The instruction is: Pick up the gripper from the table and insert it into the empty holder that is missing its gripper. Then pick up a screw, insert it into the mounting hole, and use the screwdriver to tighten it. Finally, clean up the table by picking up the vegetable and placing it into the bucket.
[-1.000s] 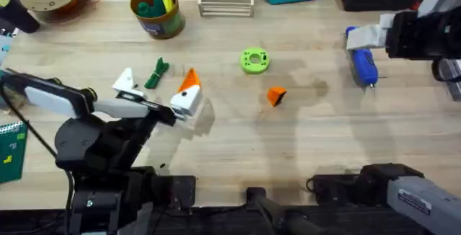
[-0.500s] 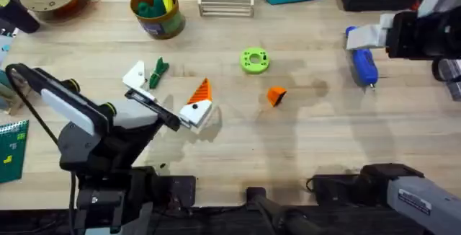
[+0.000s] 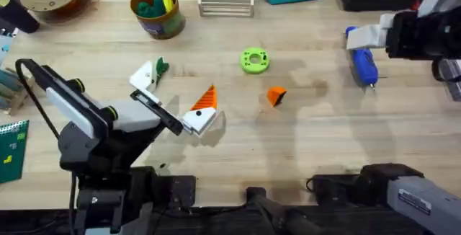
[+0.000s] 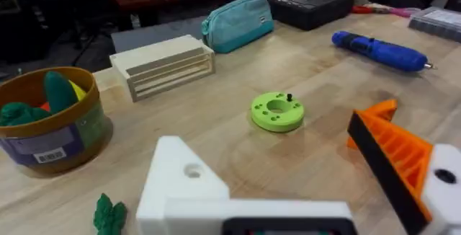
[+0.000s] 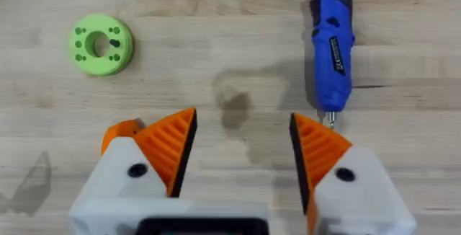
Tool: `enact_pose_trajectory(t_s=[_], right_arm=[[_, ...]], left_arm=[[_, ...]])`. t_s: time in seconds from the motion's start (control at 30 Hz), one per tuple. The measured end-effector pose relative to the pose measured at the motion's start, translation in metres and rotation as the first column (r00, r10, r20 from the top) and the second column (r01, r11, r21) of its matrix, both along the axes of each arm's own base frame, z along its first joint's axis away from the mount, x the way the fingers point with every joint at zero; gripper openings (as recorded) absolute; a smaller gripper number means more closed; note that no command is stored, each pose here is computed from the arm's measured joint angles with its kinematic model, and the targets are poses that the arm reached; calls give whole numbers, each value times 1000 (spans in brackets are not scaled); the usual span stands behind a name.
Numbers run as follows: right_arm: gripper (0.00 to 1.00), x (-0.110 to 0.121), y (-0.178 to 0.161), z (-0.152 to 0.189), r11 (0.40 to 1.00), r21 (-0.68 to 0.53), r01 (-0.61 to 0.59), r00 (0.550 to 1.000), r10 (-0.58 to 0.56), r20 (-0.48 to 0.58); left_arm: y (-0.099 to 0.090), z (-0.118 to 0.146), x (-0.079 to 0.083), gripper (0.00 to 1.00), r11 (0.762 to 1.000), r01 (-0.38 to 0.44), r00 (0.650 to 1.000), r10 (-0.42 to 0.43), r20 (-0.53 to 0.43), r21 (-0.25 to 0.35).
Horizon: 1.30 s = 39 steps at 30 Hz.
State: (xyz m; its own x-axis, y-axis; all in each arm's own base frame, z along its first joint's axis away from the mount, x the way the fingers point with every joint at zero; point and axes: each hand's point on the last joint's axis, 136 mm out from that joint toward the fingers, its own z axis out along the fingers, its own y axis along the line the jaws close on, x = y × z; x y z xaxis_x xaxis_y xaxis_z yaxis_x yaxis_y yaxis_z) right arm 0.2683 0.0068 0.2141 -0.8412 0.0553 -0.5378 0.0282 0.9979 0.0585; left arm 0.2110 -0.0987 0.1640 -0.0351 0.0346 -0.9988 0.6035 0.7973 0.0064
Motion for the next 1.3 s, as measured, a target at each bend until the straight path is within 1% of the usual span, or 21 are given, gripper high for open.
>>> enact_pose_trajectory(t_s=[0.97,1.17,1.3], right_arm=[[759,1,0,0,1000,0,0,1000,0,3],[759,0,3,0,1000,15,-10,1000,10,2],[759,-1,16,-2,998,23,-62,998,62,-11]], left_arm=[[-1,0,-1,995,1000,6,1000,-6,0,-1],[-2,0,-1,995,999,11,999,-12,-30,-41],[-3,0,-2,995,998,17,999,-20,-41,-55]])
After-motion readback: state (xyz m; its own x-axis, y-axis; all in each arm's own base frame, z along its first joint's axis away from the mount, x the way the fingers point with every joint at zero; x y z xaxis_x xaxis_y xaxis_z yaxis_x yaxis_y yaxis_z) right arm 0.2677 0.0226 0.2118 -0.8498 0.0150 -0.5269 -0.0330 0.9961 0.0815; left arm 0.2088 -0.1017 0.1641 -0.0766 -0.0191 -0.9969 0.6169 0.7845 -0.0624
